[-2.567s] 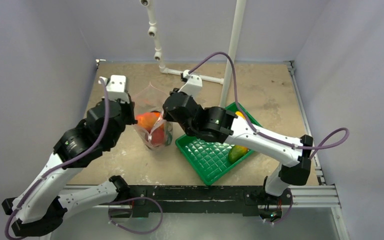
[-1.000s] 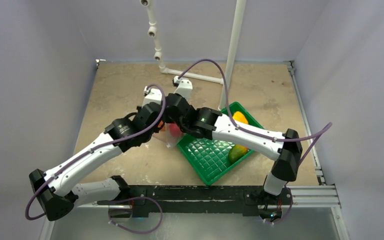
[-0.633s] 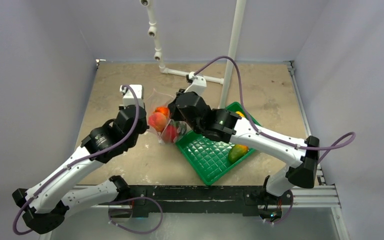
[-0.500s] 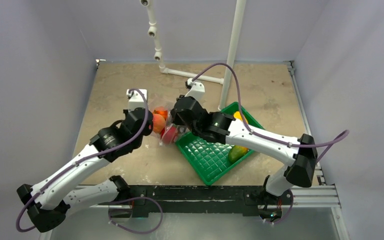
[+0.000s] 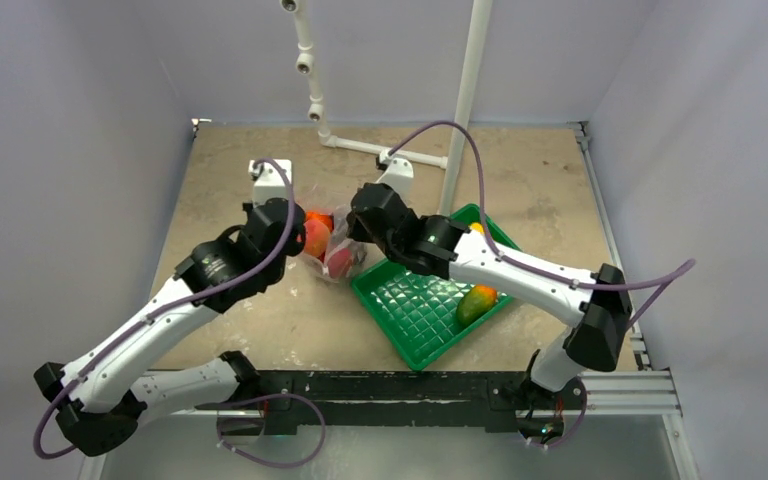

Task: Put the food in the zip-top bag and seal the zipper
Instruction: Adjust the zipper food storage bag at the center of the board.

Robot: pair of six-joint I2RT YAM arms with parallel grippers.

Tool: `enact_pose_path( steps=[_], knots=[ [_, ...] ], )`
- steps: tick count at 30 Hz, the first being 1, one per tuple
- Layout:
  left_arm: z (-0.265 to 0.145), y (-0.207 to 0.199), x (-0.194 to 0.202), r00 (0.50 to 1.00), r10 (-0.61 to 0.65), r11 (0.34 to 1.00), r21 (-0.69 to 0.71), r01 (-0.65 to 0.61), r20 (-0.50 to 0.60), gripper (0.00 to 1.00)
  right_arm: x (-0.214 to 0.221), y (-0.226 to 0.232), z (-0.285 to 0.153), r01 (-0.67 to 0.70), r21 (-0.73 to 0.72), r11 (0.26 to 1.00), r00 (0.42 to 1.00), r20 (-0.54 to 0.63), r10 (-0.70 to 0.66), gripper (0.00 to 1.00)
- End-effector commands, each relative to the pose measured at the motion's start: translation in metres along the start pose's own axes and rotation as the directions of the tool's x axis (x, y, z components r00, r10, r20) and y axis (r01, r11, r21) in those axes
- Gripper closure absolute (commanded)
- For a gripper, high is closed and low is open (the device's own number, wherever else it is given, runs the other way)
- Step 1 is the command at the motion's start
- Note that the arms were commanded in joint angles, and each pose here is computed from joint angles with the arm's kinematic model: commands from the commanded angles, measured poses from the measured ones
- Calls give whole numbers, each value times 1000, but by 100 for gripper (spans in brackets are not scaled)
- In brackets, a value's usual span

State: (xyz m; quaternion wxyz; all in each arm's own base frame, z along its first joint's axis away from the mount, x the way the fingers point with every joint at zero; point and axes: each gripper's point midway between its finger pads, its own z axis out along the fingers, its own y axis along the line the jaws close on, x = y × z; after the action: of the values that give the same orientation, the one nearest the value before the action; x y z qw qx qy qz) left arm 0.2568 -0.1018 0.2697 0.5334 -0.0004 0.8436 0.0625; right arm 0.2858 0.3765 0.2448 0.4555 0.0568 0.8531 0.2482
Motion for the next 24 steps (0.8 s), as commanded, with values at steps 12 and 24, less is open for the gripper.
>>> enact_pose_path(
  steps=[12, 24],
  knots=[
    [-15, 29, -37, 993, -28, 996, -77, 38, 119, 100, -27, 39, -8, -60, -144, 988, 996, 54, 68, 100],
    [-6, 25, -18, 994, -15, 997, -74, 23, 108, 100, -1, 25, 4, -67, -113, 991, 998, 9, 68, 100]
  ],
)
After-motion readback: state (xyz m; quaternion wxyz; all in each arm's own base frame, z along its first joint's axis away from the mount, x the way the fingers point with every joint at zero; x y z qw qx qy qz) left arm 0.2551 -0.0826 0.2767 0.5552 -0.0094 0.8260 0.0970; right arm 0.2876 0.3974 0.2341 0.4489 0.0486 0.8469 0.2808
